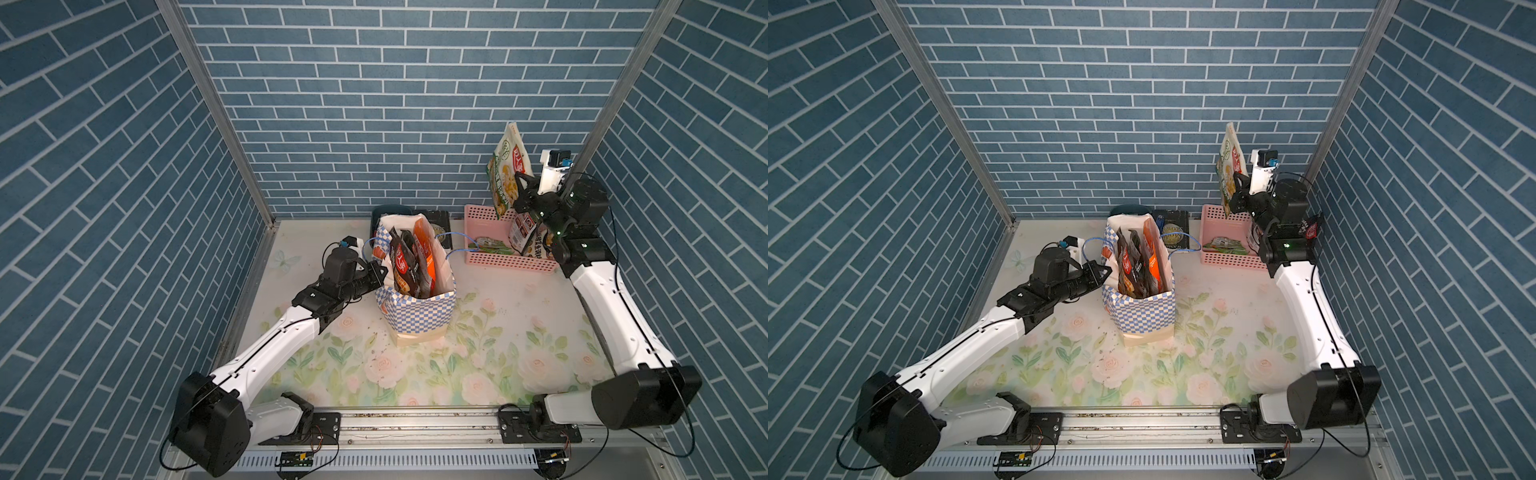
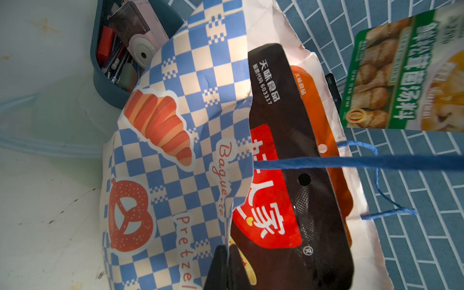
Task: Place the condiment packets inside the bag
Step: Place the condiment packet in the paper bag.
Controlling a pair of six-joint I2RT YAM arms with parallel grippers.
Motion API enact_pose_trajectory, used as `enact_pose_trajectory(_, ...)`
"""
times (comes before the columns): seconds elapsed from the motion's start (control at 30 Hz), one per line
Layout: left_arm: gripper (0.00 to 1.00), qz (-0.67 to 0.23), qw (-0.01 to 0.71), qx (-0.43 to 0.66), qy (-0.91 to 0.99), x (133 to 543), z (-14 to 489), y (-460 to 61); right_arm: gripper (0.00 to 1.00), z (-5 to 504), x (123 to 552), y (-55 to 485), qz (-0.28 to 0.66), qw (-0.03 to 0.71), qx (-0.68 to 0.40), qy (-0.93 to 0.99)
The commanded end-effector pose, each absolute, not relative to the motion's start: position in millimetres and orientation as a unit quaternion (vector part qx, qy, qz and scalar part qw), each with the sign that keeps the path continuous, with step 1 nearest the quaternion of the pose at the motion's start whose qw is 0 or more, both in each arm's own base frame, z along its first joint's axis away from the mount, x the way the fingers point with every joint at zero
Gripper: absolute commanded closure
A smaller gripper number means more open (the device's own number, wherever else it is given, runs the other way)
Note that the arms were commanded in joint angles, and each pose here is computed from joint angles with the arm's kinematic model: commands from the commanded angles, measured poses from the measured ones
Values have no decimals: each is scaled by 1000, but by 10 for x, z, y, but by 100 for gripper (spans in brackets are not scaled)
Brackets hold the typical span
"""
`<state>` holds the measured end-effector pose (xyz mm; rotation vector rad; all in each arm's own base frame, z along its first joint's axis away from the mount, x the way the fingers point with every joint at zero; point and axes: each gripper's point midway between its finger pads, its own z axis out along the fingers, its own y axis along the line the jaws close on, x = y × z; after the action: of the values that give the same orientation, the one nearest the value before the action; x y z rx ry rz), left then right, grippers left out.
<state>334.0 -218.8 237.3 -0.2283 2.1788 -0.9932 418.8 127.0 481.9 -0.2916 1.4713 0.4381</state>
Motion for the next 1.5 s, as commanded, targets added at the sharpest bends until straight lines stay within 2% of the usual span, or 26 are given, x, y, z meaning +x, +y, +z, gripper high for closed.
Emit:
enact_pose_trajectory(0.0, 100, -375, 361, -87, 850, 3316, 2300, -2173, 100, 5527, 3523, 1520, 287, 741, -163, 585)
enact_pose_trajectory(0.2, 100, -372, 376, -92, 844, 3326, 2375, -2127, 100, 5717, 2813, 1979, 417, 711, -209, 527)
enact_pose_trajectory(0.47, 100, -372, 380, -98, 841, 3312, 2384, -2099, 100, 5525, 2525, 2565, 522, 645, -243, 503)
enact_pose_trajectory(0.63, 100, -372, 384, -106, 839, 3294, 2401, -2060, 100, 5383, 2464, 2911, 549, 613, -271, 499)
enact_pose_trajectory(0.87, 100, -374, 382, -104, 838, 3266, 2419, -2063, 100, 5234, 2440, 3096, 557, 593, -291, 503)
enact_pose_trajectory(1.23, 100, -372, 391, -108, 835, 3252, 2482, -2021, 100, 4740, 2745, 3299, 546, 566, -274, 553)
enact_pose_trajectory(1.47, 100, -369, 394, -107, 835, 3244, 2514, -2005, 100, 4400, 2789, 3499, 545, 527, -317, 570)
